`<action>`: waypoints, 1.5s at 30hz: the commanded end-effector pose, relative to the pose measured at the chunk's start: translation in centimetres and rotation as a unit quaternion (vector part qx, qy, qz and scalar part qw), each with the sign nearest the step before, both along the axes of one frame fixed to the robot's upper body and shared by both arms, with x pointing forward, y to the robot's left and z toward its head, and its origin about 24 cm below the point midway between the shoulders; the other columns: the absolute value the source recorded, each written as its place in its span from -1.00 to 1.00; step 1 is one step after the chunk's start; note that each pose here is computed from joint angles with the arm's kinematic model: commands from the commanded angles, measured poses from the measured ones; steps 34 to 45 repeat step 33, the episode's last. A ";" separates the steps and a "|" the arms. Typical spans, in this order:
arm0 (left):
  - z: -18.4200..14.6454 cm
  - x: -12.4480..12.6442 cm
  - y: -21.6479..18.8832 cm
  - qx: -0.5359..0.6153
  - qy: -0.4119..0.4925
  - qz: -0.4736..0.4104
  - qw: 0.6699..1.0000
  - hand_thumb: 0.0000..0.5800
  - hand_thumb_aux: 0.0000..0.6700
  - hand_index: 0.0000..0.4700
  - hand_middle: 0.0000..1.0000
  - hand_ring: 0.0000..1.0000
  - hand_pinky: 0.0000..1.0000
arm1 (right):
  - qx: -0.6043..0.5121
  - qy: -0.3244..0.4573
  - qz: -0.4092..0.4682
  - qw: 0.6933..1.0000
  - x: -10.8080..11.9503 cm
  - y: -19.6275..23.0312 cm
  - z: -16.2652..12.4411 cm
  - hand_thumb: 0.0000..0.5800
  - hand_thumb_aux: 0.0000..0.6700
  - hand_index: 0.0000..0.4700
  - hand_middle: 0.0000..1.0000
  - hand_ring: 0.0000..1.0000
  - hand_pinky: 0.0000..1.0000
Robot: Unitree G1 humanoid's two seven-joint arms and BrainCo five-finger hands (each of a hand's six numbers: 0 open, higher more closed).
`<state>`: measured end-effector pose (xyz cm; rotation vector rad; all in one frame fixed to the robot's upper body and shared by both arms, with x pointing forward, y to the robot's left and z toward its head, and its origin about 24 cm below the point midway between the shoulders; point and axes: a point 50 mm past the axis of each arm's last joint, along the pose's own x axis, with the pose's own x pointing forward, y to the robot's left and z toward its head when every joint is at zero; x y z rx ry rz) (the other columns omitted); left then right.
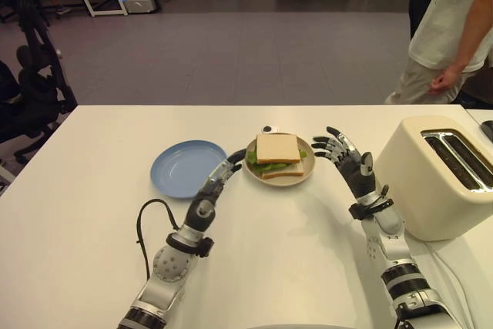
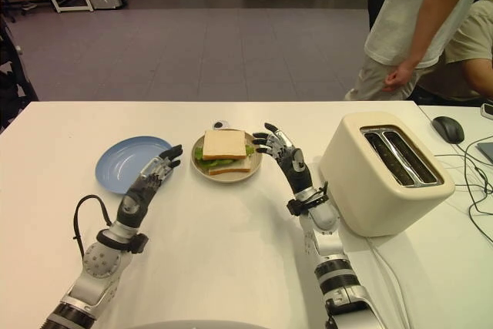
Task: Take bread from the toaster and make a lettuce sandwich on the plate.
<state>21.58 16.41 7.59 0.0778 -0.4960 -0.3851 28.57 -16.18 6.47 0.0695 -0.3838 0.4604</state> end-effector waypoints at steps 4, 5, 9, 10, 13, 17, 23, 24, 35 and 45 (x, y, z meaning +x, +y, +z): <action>-0.3 0.7 0.6 -0.016 0.019 -0.014 1.000 -1.00 -1.00 -1.00 -1.00 -1.00 -1.00 | 0.033 -0.025 0.030 0.999 0.1 -0.4 0.8 -1.00 -1.00 -1.00 -1.00 -1.00 -1.00; -0.3 0.7 0.7 -0.016 0.019 -0.014 1.000 -1.00 -1.00 -1.00 -1.00 -1.00 -1.00 | 0.036 -0.028 0.037 0.998 0.0 -0.4 0.9 -1.00 -1.00 -1.00 -1.00 -1.00 -1.00; -0.2 0.6 0.9 -0.013 0.016 -0.011 1.000 -1.00 -1.00 -1.00 -1.00 -1.00 -1.00 | 0.039 -0.032 0.049 0.998 -0.1 -0.3 1.0 -1.00 -1.00 -1.00 -1.00 -1.00 -1.00; -0.2 0.6 0.9 -0.012 0.016 -0.010 1.000 -1.00 -1.00 -1.00 -1.00 -1.00 -1.00 | 0.039 -0.032 0.050 0.998 -0.1 -0.3 1.0 -1.00 -1.00 -1.00 -1.00 -1.00 -1.00; -0.1 0.7 0.9 -0.008 0.011 -0.009 1.000 -1.00 -1.00 -1.00 -1.00 -1.00 -1.00 | 0.038 -0.030 0.050 0.998 -0.1 -0.5 0.9 -1.00 -1.00 -1.00 -1.00 -1.00 -1.00; -0.1 0.8 0.7 0.000 0.005 -0.012 1.000 -1.00 -1.00 -1.00 -1.00 -1.00 -1.00 | 0.037 -0.029 0.048 0.998 -0.1 -0.7 0.9 -1.00 -1.00 -1.00 -1.00 -1.00 -1.00; -0.1 0.8 0.6 0.004 -0.002 -0.014 1.000 -1.00 -1.00 -1.00 -1.00 -1.00 -1.00 | 0.032 -0.031 0.047 0.998 -0.1 -0.7 0.8 -1.00 -1.00 -1.00 -1.00 -1.00 -1.00; -0.1 0.8 0.6 0.005 -0.003 -0.014 1.000 -1.00 -1.00 -1.00 -1.00 -1.00 -1.00 | 0.031 -0.031 0.047 0.998 -0.1 -0.7 0.8 -1.00 -1.00 -1.00 -1.00 -1.00 -1.00; 0.1 0.8 0.5 0.004 -0.010 -0.013 1.000 -1.00 -1.00 -1.00 -1.00 -1.00 -1.00 | 0.027 -0.032 0.044 0.998 0.0 -0.7 0.8 -1.00 -1.00 -1.00 -1.00 -1.00 -1.00; 0.1 0.8 0.5 0.004 -0.010 -0.013 1.000 -1.00 -1.00 -1.00 -1.00 -1.00 -1.00 | 0.027 -0.032 0.044 0.998 0.0 -0.7 0.8 -1.00 -1.00 -1.00 -1.00 -1.00 -1.00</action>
